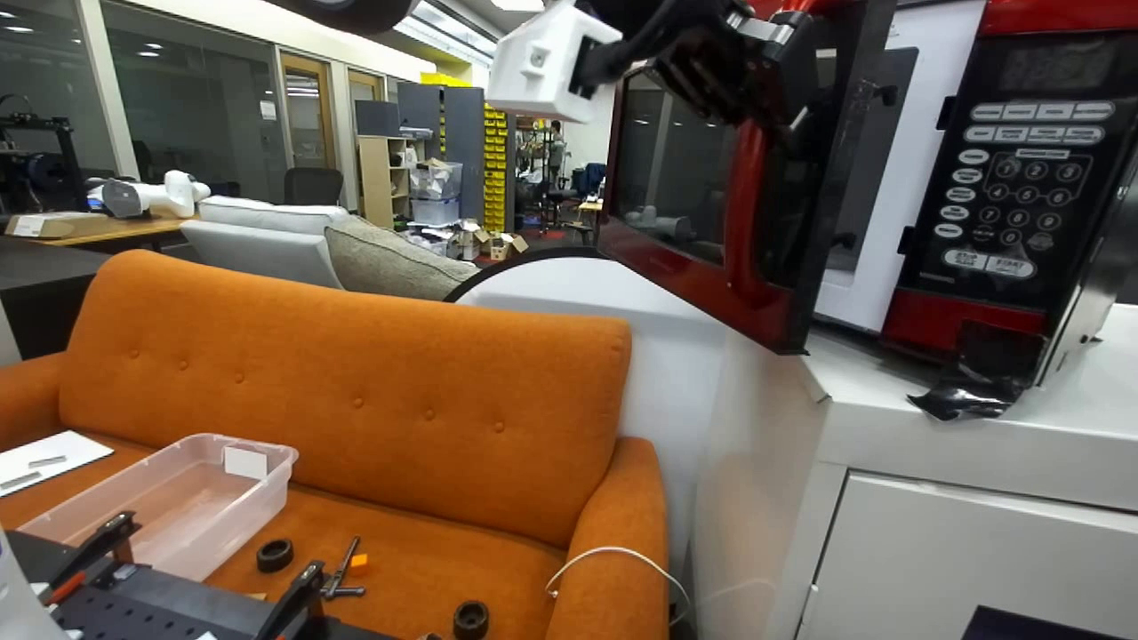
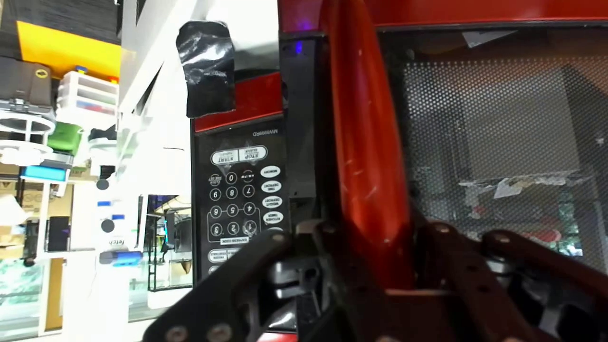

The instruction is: Open the microwave door

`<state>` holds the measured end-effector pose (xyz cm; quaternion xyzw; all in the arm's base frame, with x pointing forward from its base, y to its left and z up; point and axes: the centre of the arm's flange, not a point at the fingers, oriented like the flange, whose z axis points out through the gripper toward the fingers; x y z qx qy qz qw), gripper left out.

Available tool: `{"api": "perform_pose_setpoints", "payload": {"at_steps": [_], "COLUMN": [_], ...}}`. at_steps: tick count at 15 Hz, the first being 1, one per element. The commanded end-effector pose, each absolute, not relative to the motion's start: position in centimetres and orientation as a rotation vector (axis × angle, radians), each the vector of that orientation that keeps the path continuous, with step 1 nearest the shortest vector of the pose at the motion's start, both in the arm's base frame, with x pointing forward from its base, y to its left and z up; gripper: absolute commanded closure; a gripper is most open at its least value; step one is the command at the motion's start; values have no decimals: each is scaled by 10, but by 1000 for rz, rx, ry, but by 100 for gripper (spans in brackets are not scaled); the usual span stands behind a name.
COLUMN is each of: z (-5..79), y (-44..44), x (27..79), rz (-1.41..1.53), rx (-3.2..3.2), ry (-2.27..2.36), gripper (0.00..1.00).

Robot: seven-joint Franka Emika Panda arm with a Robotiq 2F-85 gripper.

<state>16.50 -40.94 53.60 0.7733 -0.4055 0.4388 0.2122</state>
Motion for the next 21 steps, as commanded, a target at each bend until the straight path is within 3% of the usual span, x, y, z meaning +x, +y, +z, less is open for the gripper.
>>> {"api": "perform_pose_setpoints", "payload": {"at_steps": [1, 21], "z": [540, 549], "y": [-389, -310], "x": [152, 114], "rz": [1235, 1285], "rx": [2097, 2299], "ry": [-1131, -925], "gripper": [93, 93]}}
